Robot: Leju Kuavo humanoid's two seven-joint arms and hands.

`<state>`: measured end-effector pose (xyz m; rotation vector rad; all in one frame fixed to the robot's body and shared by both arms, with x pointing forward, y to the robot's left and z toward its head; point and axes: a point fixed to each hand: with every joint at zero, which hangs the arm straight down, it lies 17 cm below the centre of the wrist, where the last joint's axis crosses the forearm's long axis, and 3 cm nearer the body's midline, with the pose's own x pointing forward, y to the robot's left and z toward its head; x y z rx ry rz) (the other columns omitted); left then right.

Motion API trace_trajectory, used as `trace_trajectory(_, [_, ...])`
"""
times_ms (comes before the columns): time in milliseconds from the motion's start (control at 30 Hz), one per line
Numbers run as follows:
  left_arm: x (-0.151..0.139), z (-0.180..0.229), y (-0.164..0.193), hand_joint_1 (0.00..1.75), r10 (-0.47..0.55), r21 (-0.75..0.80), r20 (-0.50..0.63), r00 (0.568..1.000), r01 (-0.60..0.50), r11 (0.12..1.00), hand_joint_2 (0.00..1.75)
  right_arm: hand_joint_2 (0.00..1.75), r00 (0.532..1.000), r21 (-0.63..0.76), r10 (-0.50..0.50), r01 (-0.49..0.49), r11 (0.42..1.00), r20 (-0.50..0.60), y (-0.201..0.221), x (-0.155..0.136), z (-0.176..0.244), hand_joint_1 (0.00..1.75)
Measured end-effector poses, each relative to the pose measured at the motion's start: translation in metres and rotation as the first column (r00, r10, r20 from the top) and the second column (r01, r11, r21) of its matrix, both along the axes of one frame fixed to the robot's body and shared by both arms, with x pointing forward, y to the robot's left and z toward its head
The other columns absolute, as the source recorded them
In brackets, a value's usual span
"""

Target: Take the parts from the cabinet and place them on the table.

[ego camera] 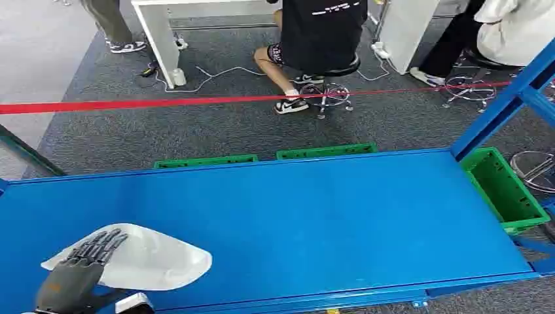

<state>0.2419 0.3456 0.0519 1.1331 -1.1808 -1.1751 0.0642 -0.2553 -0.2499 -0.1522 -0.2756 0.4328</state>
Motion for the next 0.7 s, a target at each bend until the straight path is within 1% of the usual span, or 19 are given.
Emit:
trace_trajectory(33, [0.000,-0.003,0.001,0.16,0.005,-0.007,-0.011,1.000,-0.005,1.000,1.75,1.75,1.000,0.001,-0.001,0.001,1.000,-0.001,0.000,0.000,0.000,0.00])
trace_trajectory(67, [0.001,-0.005,0.002,1.45,0.012,-0.013,-0.019,1.000,-0.013,1.000,1.75,1.75,1.000,0.001,-0.001,0.001,1.000,-0.001,0.000,0.000,0.000,0.00])
trace_trajectory(100, [0.002,-0.007,0.004,1.75,0.021,-0.017,-0.027,0.999,-0.022,1.000,1.75,1.75,1.000,0.001,-0.002,0.002,1.000,-0.001,-0.001,0.000,0.000,0.00])
trace_trajectory(233, [0.002,-0.015,0.008,1.75,0.052,-0.024,-0.051,0.997,-0.054,0.998,1.75,1.75,1.000,0.000,-0.007,0.007,1.000,0.000,-0.002,0.000,0.000,0.00])
trace_trajectory(400, [0.001,-0.021,0.010,1.75,0.068,-0.023,-0.065,0.996,-0.069,0.997,1.75,1.75,1.000,0.000,-0.008,0.008,1.000,0.001,-0.002,0.001,0.000,0.00])
trace_trajectory(567, [0.002,-0.022,0.010,1.75,0.066,-0.022,-0.065,0.996,-0.068,0.997,1.75,1.75,1.000,0.000,-0.008,0.008,1.000,0.001,-0.002,0.001,0.000,0.00])
trace_trajectory(700, [0.008,-0.018,0.010,1.75,0.062,-0.021,-0.049,0.997,-0.063,0.998,1.75,1.75,1.000,0.000,-0.008,0.008,1.000,0.001,-0.002,0.001,0.000,0.00])
